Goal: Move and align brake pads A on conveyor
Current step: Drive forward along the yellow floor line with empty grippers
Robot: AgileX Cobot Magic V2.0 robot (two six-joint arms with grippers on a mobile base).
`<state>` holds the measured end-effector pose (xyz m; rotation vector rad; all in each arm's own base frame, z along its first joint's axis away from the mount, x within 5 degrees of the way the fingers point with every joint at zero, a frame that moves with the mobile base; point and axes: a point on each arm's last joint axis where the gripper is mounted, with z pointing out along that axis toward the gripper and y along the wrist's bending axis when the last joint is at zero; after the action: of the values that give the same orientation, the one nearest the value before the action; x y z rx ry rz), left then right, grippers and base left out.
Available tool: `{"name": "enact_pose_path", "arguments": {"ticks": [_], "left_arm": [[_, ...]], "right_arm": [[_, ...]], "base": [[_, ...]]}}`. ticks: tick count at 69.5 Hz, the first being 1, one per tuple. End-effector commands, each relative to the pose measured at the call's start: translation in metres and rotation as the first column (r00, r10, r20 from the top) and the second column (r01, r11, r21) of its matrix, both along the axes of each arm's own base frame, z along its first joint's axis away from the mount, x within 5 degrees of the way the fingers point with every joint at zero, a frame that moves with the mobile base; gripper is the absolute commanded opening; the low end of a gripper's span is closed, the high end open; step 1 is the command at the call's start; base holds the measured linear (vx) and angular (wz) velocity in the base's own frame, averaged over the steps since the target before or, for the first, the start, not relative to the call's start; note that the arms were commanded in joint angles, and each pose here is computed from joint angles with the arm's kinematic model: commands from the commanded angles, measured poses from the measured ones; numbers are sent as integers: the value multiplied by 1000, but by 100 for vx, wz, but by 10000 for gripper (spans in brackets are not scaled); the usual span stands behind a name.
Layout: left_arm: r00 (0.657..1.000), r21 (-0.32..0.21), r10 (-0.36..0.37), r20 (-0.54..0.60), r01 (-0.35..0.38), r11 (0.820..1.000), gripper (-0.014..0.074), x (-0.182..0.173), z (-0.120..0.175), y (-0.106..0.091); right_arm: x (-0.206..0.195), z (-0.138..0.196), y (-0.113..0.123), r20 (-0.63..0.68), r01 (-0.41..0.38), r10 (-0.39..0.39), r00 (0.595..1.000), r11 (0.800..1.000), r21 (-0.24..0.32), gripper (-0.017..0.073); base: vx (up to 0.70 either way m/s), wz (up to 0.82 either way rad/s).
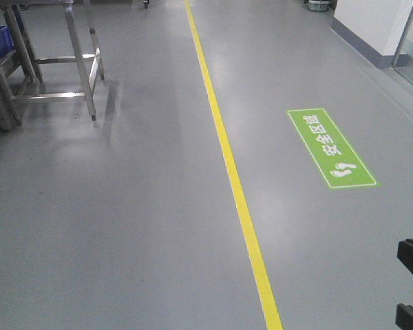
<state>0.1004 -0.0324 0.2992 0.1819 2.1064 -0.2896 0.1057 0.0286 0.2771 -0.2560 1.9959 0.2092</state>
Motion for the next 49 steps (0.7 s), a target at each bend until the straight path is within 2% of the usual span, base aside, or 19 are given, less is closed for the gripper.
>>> {"name": "enact_pose_path", "arguments": {"ticks": [1,49], "left_arm": [[997,-32,2,79,0,999,-6,4,13,-1],[997,-32,2,79,0,1000,-6,4,13,-1]], "right_arm": [[4,15,-1,89,18,-19,996,1000,12,-6],[4,15,-1,90,19,-20,996,1000,12,-6]], "base": [[50,-2],[52,-3]]}}
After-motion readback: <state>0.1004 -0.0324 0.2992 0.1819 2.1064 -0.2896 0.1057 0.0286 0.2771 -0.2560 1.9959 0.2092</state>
